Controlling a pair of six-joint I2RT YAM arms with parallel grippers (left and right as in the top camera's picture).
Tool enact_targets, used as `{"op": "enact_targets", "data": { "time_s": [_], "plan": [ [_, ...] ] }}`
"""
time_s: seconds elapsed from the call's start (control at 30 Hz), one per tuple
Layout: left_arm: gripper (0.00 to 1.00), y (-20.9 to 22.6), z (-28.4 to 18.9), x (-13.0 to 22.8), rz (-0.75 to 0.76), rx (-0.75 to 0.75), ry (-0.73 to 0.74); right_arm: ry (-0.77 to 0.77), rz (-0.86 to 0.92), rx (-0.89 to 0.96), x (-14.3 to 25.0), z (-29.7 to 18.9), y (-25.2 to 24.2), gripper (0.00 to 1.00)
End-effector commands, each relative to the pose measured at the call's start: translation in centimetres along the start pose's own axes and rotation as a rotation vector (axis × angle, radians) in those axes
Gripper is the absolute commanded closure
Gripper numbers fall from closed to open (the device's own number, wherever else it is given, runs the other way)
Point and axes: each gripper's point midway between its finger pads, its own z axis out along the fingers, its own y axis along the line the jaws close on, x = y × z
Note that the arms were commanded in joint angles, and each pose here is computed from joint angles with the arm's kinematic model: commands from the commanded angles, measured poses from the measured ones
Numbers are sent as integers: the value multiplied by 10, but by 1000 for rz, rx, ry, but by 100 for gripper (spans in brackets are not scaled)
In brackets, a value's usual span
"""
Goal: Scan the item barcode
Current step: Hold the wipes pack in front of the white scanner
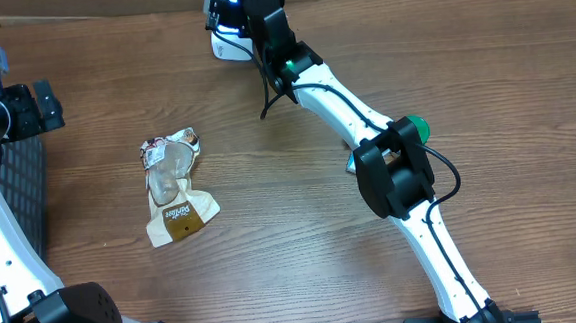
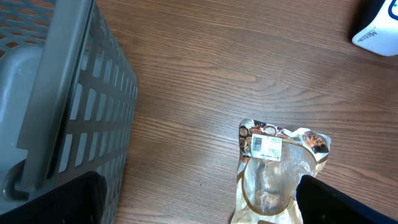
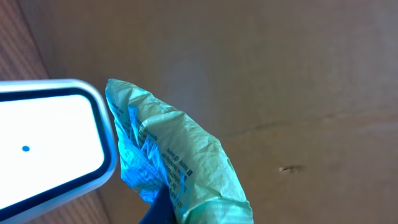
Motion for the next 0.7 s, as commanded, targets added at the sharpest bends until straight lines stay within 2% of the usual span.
{"op": "enact_targets", "data": {
  "time_s": [0.0,0.13,0.4,0.6,0.67],
  "plan": [
    [0,-1,-2,-2,29,1,-8,12,5,37,-4,-3,-17,96],
    [0,-1,-2,-2,29,1,-8,40,29,55,-1,-4,-22,96],
    [0,0,-2,-2,27,-1,-8,12,317,94,-25,-42,-95,96],
    [0,0,-2,-2,28,0,-8,58,933,54,-32,-105,-155,96],
    [0,0,-2,-2,28,-1,-9,144,1186,16,-21,-137,-166,96]
  ]
}}
